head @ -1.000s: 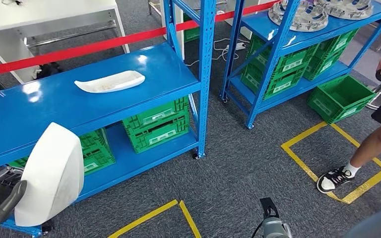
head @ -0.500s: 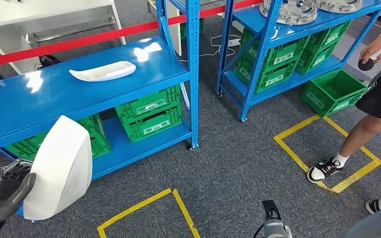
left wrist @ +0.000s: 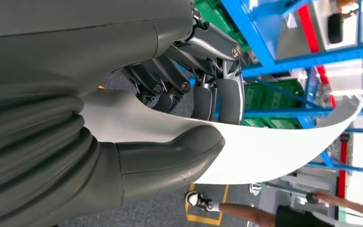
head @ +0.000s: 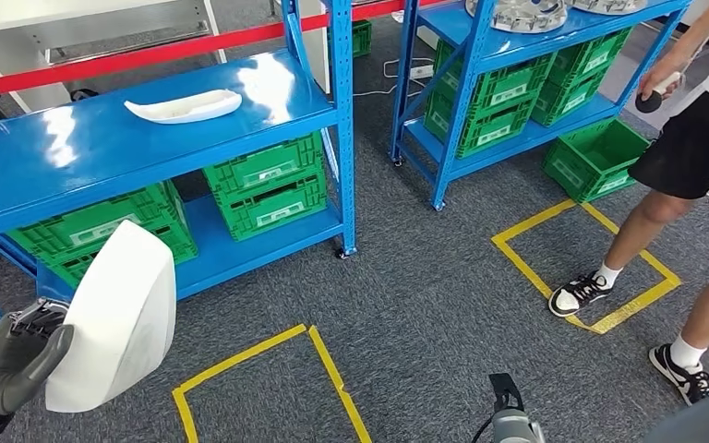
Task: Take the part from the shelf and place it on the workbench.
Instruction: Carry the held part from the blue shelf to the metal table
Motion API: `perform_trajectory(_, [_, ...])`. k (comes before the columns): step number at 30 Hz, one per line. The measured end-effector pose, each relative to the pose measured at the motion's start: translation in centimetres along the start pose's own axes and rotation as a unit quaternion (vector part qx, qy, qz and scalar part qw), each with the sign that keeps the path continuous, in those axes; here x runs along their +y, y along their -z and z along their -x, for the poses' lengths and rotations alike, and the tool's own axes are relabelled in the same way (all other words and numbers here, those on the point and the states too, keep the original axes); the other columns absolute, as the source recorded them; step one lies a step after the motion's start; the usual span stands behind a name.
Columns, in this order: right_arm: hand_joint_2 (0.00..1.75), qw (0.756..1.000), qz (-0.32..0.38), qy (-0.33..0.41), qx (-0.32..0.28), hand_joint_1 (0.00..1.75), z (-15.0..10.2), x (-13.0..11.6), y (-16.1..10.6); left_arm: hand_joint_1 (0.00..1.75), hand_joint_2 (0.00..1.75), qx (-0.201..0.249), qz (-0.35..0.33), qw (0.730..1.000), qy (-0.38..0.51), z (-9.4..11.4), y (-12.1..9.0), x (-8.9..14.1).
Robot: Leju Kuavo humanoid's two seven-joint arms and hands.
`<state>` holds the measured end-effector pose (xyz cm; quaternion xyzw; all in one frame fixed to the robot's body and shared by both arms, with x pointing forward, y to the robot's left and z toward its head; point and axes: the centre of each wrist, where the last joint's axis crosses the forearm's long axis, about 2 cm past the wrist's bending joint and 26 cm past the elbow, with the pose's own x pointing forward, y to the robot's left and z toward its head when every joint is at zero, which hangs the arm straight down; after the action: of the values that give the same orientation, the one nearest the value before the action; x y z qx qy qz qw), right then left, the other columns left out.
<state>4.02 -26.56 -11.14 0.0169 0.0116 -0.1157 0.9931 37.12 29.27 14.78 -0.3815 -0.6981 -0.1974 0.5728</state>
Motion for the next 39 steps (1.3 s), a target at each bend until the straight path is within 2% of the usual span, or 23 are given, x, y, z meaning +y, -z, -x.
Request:
perform_trajectory(9, [0.00,1.000,0.000,0.021,0.005,0.00,0.2,0.2,0.0,1.75,1.75,0.008,0.009,1.000,-0.008,0.6,0.1,-0.4])
perform_trajectory(22, [0.00,1.000,-0.005,0.018,0.002,0.00,0.7,0.3,0.1,1.75,1.75,-0.005,0.009,1.000,-0.011,1.0,0.0,-0.6])
perform_trajectory(30, [0.00,1.000,-0.007,0.007,-0.004,0.00,0.4,0.2,0.0,1.75,1.75,-0.003,-0.003,1.000,-0.014,1.4,-1.2,-0.4])
perform_trajectory(36, [0.00,1.000,-0.015,-0.007,-0.003,0.00,0.6,0.1,0.1,1.75,1.75,0.000,-0.025,1.000,-0.008,1.2,-3.9,0.8])
perform_trajectory(39, [0.00,1.000,-0.015,-0.008,-0.003,0.00,0.6,0.1,0.1,1.75,1.75,0.001,-0.029,1.000,-0.006,1.2,-4.3,1.0])
